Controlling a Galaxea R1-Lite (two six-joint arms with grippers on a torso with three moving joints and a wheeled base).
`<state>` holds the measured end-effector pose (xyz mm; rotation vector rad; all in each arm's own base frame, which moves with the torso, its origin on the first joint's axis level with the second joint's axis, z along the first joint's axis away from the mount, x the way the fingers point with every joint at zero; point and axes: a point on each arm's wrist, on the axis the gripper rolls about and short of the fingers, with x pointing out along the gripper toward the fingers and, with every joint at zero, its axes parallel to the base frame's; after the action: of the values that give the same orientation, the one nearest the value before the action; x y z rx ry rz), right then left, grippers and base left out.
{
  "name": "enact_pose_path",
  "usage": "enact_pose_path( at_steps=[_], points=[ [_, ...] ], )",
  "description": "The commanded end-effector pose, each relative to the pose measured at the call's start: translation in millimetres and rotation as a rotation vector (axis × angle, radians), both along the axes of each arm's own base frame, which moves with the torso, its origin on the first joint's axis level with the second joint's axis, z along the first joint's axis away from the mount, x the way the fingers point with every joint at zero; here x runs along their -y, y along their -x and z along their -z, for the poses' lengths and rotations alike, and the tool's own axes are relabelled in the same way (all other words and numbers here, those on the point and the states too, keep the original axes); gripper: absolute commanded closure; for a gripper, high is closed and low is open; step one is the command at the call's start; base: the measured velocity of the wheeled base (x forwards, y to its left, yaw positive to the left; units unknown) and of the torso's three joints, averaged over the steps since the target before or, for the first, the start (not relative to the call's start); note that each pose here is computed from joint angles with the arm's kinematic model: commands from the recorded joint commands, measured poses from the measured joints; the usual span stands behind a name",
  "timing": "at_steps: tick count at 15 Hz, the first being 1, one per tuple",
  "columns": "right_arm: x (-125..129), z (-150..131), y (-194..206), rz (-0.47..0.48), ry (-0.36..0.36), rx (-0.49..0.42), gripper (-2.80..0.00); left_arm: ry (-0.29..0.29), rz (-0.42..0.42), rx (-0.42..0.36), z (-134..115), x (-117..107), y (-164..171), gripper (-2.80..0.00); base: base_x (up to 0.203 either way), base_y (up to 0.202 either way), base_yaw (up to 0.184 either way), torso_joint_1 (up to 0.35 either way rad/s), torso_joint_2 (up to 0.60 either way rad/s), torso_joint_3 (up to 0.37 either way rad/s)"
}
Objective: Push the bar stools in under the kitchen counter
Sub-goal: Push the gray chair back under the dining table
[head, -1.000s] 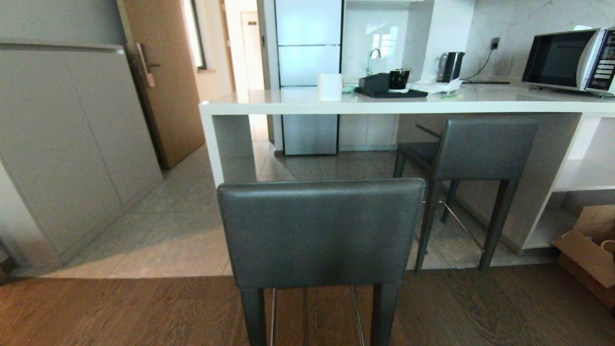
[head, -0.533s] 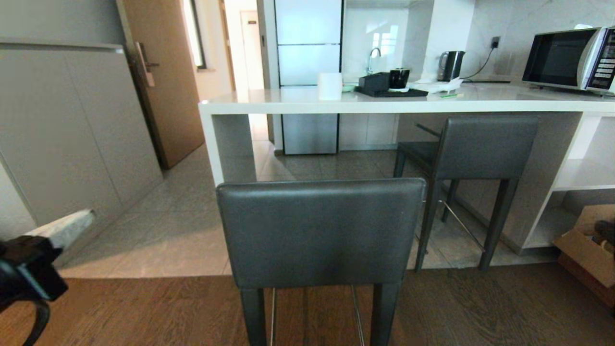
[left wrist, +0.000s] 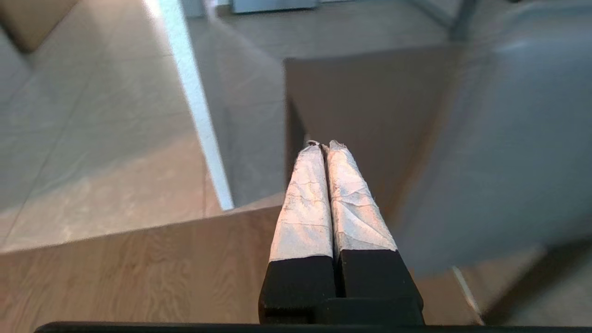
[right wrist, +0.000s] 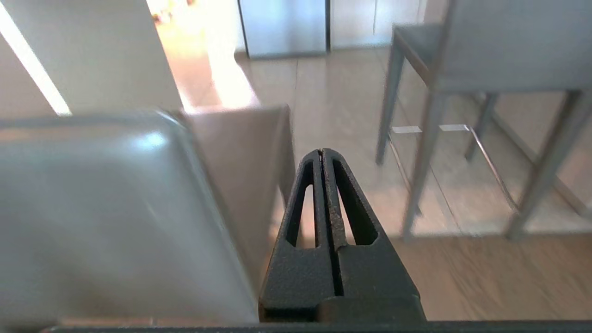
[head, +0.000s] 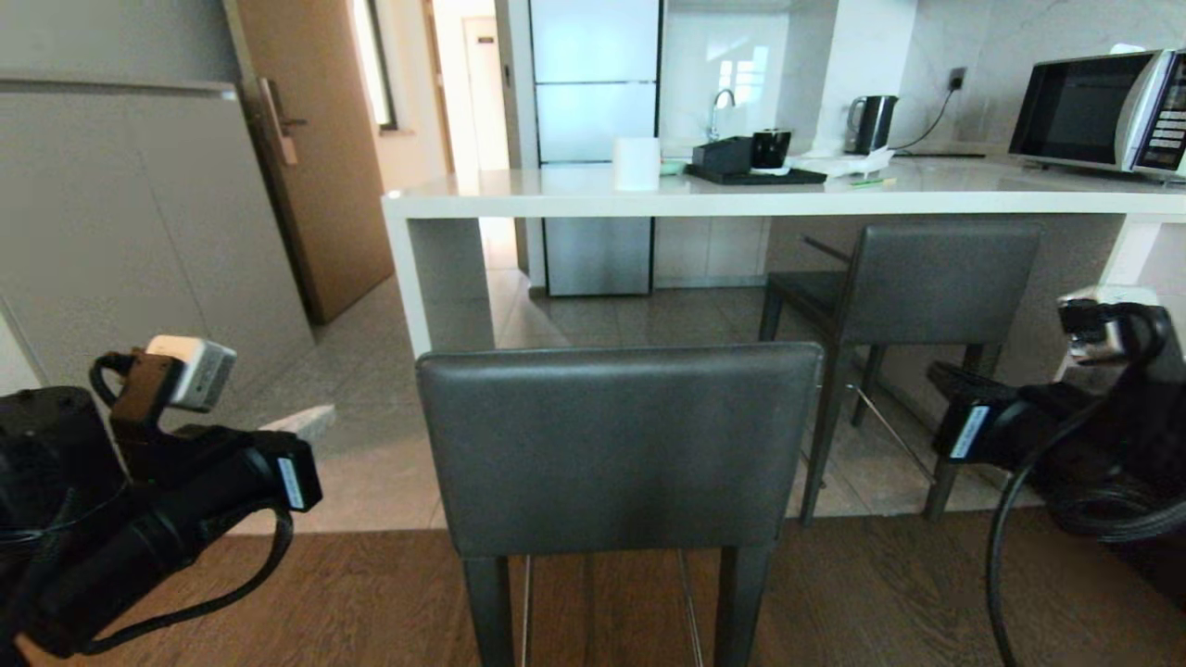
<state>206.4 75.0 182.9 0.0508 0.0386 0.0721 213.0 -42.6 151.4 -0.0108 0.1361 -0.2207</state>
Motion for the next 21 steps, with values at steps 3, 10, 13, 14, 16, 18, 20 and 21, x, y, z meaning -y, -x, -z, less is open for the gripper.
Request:
enact_pose_path(
  at_steps=[3,10,13,14,16,18,20,21],
  points=[
    [-22.6,23.0,-24.1,-0.015,0.016,-0.045,0.0,-0.009,-0.023,-0.009,53.3,9.2,-34.3,0.0,0.0,0.0,0.0,0.0,0.0,0.0],
    [-31.9,40.3,-39.5,-0.023,0.009,-0.096,0.0,-0.012,0.0,-0.009,68.3,28.3,-44.5,0.0,0.0,0.0,0.0,0.0,0.0,0.0],
    [-49.0,48.2,-46.9,-0.066,0.018,-0.101,0.0,-0.012,0.017,-0.009,69.4,33.8,-46.0,0.0,0.0,0.0,0.0,0.0,0.0,0.0],
    [-52.4,51.3,-48.7,-0.073,0.021,-0.102,0.0,-0.012,0.015,-0.013,70.6,33.4,-46.8,0.0,0.0,0.0,0.0,0.0,0.0,0.0],
    [-54.4,56.0,-50.9,-0.073,0.026,-0.113,0.0,-0.014,0.01,-0.013,73.4,34.3,-53.0,0.0,0.0,0.0,0.0,0.0,0.0,0.0],
    [-53.3,56.3,-51.6,-0.07,0.026,-0.114,0.0,-0.013,-0.008,0.002,74.8,36.9,-63.9,0.0,0.0,0.0,0.0,0.0,0.0,0.0],
    [-53.4,57.1,-53.6,-0.068,0.026,-0.115,0.0,-0.015,-0.027,0.001,79.8,38.1,-73.0,0.0,0.0,0.0,0.0,0.0,0.0,0.0],
    [-54.7,57.5,-56.9,-0.066,0.027,-0.113,0.0,-0.015,-0.036,0.001,81.4,37.3,-76.8,0.0,0.0,0.0,0.0,0.0,0.0,0.0]
  ],
)
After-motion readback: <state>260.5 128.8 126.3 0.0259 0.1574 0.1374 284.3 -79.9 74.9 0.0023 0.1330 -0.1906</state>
